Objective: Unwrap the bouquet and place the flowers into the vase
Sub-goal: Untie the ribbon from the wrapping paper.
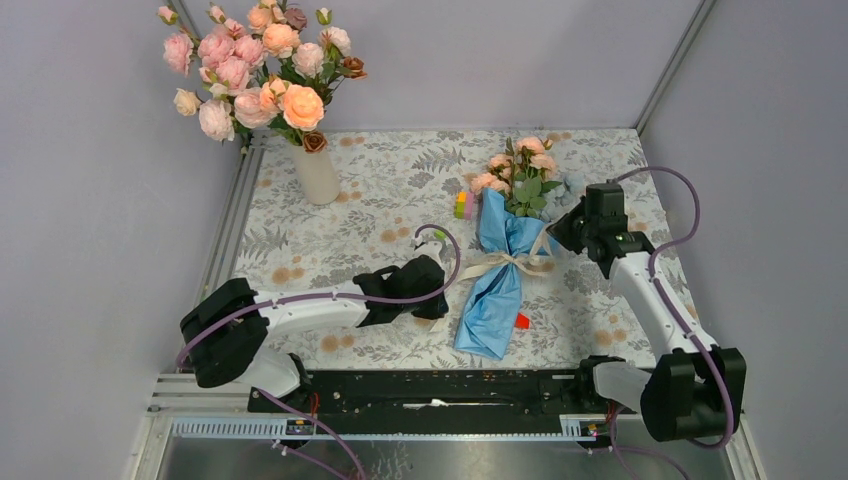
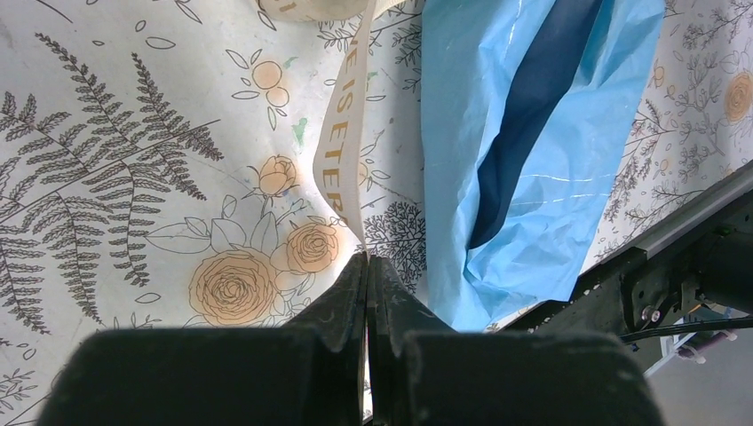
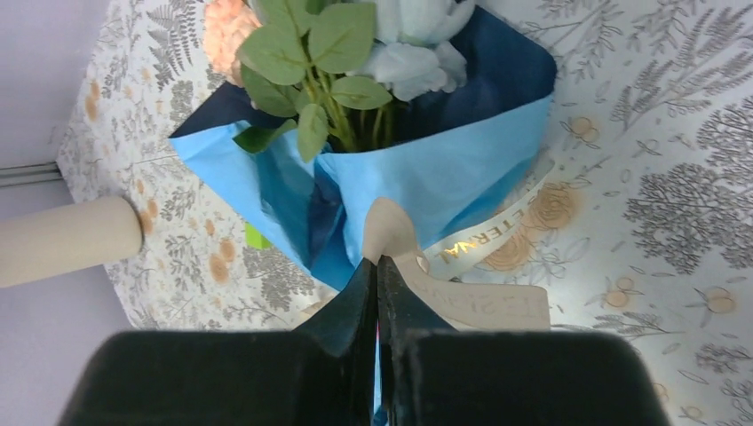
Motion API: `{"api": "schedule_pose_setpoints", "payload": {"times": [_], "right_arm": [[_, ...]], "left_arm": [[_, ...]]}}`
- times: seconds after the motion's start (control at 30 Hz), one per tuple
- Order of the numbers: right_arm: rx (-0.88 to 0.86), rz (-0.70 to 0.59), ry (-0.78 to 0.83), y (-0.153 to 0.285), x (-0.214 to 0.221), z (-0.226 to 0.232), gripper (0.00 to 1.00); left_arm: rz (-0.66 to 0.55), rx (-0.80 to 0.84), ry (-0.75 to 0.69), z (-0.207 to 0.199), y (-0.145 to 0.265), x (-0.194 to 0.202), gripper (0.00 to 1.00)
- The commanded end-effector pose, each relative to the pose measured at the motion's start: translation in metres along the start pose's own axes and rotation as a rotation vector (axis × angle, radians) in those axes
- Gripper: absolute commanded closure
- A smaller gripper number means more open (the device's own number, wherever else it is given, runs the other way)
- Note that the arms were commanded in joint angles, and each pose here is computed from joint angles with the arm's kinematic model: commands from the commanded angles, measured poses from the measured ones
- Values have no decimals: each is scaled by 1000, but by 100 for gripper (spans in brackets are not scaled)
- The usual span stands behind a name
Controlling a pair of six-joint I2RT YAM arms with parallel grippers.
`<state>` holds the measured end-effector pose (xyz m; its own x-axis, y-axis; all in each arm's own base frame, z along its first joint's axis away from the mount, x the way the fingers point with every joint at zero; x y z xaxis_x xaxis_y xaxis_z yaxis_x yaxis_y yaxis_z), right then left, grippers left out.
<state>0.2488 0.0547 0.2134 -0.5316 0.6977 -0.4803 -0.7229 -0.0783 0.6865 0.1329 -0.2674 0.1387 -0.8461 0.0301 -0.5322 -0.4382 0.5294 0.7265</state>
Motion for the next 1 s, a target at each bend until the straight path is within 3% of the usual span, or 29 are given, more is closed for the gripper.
{"api": "schedule_pose_setpoints", "payload": {"times": [0.0, 0.37, 0.47, 0.7, 0.97], "right_arm": [[-131, -32, -25, 1, -25, 34, 100], [-140, -5, 41, -28, -40, 50, 90], [-99, -42, 65, -23, -39, 43, 79], [-47, -106, 83, 3, -19, 10, 87], [27, -15, 122, 1, 13, -25, 77]], "left_arm": [[-53, 46, 8, -9, 10, -13, 100], [-45, 50, 15, -8, 12, -10, 100], [-45, 53, 21, -7, 12, -9, 100], [-49, 62, 28, -6, 12, -8, 100], [-40, 80, 21, -8, 10, -7, 100]]}}
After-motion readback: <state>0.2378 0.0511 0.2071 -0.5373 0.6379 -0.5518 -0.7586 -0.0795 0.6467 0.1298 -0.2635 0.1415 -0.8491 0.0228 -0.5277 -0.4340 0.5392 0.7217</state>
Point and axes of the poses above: each gripper's point midway between its finger pads, its own y axis back along the fingers, its own z axis along the line the jaws close on, x = y × z, the point moved 10 cm from there along y, back along the fingers, and after that the axes turned 1 degree about y, right-handed, at the moved point
